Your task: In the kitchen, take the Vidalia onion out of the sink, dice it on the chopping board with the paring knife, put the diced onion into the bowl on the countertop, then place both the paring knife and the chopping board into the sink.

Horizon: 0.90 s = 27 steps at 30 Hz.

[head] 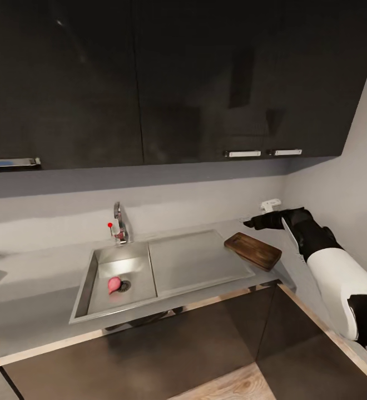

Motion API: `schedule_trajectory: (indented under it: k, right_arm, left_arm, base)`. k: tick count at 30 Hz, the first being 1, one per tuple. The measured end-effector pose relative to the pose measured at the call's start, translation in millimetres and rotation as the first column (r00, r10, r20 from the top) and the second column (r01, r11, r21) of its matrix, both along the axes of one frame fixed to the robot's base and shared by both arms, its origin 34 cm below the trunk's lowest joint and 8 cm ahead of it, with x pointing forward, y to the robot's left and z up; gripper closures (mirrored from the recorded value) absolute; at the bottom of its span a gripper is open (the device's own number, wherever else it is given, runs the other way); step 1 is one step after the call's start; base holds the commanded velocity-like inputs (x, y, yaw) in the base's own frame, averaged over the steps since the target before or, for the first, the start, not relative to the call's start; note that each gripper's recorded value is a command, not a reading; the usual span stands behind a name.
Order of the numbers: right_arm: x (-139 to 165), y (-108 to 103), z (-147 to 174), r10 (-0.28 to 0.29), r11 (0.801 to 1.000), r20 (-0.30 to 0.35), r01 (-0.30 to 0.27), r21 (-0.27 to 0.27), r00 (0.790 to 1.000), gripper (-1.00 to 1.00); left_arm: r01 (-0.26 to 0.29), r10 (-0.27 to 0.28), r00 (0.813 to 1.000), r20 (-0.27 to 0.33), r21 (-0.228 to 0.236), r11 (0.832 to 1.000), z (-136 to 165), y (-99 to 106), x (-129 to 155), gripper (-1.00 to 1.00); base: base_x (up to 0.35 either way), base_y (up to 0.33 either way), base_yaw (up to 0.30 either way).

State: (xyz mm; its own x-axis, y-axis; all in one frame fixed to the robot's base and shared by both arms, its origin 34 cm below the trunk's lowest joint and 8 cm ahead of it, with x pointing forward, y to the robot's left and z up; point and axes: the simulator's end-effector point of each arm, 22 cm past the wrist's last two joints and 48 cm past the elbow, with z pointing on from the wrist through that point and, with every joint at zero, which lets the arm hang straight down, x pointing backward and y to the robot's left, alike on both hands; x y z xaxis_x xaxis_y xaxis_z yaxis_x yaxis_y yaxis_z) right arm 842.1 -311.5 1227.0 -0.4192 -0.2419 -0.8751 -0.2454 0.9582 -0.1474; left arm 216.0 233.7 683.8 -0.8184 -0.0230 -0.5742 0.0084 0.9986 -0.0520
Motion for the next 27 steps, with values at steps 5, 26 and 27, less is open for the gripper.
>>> schedule_trajectory:
  k: [5, 26, 27]
  right_arm:
    - [-1.2, -4.9, -0.7, 0.010, 1.000, 0.001, -0.010, 0.001, 1.000, -1.00]
    - [-6.1, -1.9, -17.0, 0.053, 0.998, -0.042, -0.051, 0.030, 0.998, -1.00]
    - [-5.8, -1.9, -18.2, 0.053, 0.998, -0.043, -0.052, 0.030, 0.998, -1.00]
  left_arm:
    - [-0.003, 0.003, 1.000, -0.011, -0.009, 1.000, -1.9, -6.2, -4.4, -1.00]
    - [-0.006, 0.006, 1.000, -0.028, -0.008, 1.000, -4.7, -5.6, -11.2, -1.00]
    - [-0.006, 0.005, 0.999, -0.036, -0.008, 1.000, -6.0, -5.5, -14.4, -1.00]
  base:
    - [0.000, 0.000, 0.000]
    - [0.000, 0.000, 0.000]
    - [0.000, 0.000, 0.000]
